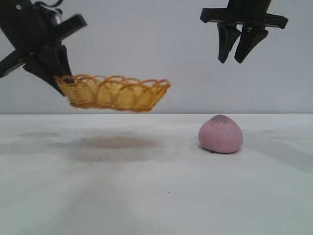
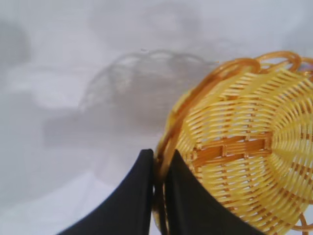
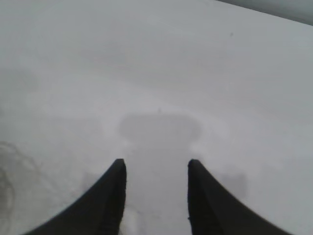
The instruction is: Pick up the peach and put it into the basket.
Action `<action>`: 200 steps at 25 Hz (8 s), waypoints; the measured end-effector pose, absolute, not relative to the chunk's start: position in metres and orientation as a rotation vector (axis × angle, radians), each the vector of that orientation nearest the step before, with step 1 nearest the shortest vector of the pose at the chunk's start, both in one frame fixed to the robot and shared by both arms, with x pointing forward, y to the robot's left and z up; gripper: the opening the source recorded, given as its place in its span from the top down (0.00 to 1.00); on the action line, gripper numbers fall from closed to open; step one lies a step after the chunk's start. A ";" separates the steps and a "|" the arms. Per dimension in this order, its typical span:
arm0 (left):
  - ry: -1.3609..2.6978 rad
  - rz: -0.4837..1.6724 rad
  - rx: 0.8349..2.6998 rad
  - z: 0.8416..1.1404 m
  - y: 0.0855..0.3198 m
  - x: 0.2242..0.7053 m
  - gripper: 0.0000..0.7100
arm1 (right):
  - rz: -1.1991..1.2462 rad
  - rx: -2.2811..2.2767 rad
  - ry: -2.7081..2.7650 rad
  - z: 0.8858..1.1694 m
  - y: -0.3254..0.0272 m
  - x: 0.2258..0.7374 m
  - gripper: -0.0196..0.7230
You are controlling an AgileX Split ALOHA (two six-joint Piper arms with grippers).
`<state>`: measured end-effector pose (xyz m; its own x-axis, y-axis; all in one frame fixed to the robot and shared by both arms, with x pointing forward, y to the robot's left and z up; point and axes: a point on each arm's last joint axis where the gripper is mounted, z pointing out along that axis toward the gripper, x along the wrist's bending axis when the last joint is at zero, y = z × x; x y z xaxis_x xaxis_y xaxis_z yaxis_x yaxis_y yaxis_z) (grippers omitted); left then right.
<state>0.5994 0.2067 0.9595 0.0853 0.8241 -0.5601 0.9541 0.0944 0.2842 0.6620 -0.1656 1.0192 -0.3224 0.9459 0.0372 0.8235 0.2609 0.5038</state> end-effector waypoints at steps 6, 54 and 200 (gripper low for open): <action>1.801 -0.375 1.645 0.920 0.207 0.551 1.00 | 0.644 1.642 2.270 1.019 -0.165 0.661 0.62; 1.668 -0.191 1.772 0.930 0.230 0.533 0.42 | 0.666 1.637 2.261 1.020 -0.164 0.662 0.62; 1.611 0.887 1.685 1.044 0.307 0.242 0.42 | 0.285 1.964 2.134 0.965 -0.214 0.647 0.44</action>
